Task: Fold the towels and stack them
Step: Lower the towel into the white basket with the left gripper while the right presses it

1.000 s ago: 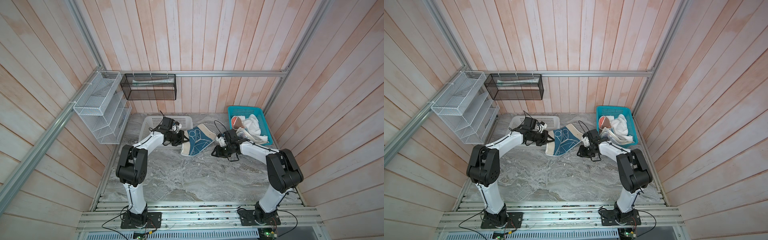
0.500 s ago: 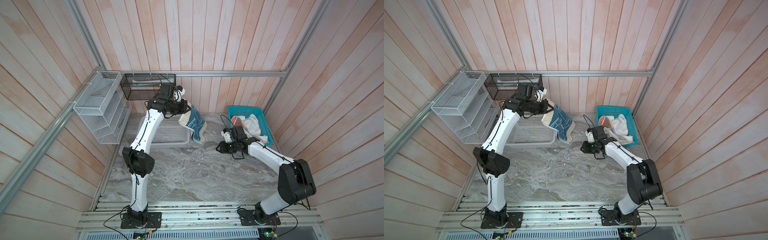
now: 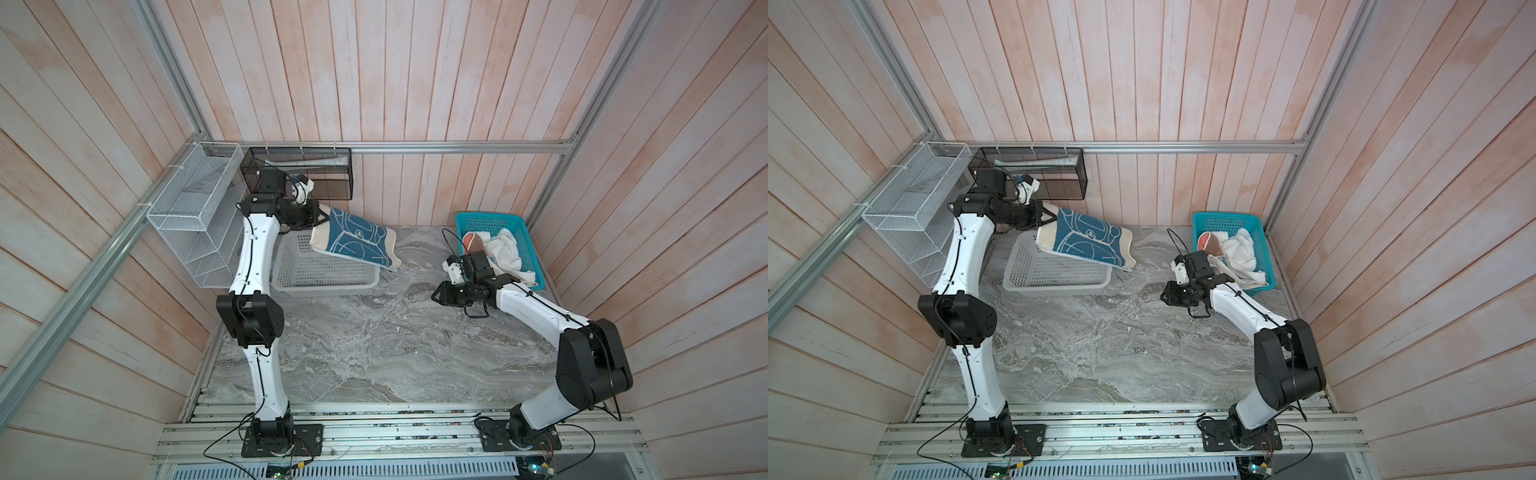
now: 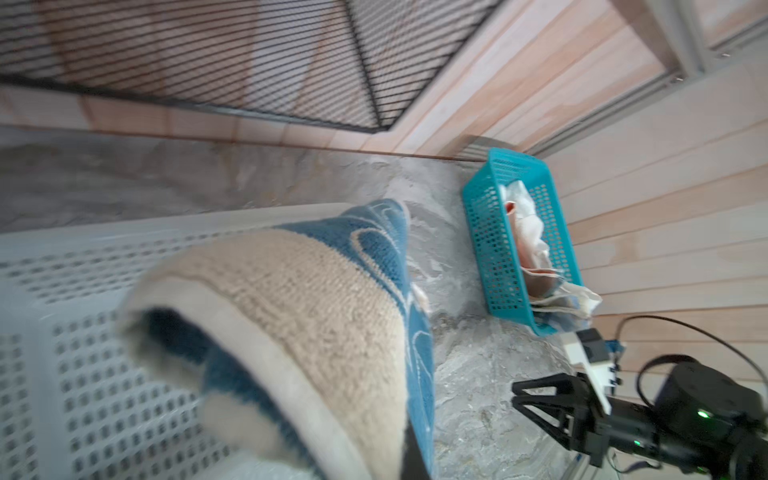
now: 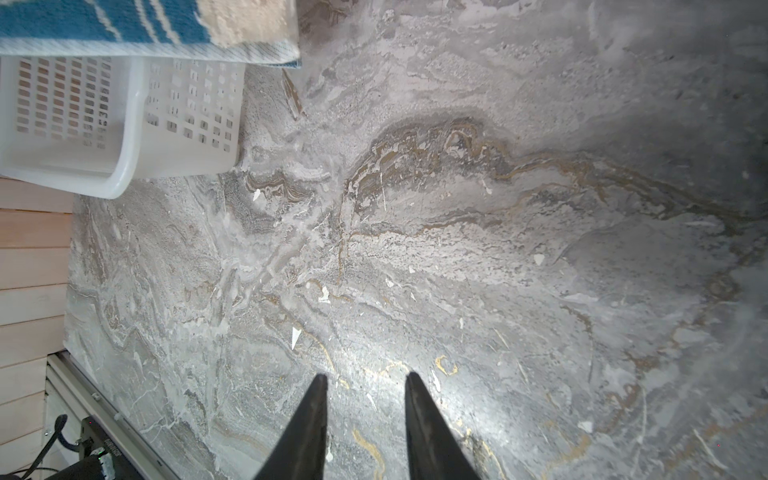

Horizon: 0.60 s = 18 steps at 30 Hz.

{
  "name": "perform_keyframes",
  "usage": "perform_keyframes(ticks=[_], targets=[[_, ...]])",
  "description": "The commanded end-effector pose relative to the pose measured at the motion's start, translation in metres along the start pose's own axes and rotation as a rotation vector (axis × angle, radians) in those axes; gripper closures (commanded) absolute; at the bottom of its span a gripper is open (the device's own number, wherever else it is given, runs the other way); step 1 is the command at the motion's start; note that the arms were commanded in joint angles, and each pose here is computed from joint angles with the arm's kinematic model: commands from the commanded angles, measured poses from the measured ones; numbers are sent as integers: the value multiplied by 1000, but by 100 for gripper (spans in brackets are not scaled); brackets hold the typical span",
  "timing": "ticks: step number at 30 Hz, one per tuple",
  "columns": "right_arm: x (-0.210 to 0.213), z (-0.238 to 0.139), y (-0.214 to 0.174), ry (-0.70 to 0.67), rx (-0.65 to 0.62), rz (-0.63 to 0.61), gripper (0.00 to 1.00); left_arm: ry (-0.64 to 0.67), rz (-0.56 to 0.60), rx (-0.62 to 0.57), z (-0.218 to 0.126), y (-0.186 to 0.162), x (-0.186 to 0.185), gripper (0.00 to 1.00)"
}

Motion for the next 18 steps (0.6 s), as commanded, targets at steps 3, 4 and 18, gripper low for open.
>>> perform_keyframes(ticks=[3,4,18], targets=[[40,16,14,110,-2,18,61,115,35,160,54,-47,60,100],[47,21,16,122,-1,15,61,135,31,165,62,-52,69,100],[124,91,49,370,145,35,55,208,-13,169,95,-82,108,100]])
Point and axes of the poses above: each gripper's point midway between its finger pads, its own z axis out along the fingers, its own x axis along the line the jaws close on, y = z × x, the point moved 2 cm from there along -z, back along the fingers, and after that the axes turned 5 degrees about z, right-handed, at the moved point
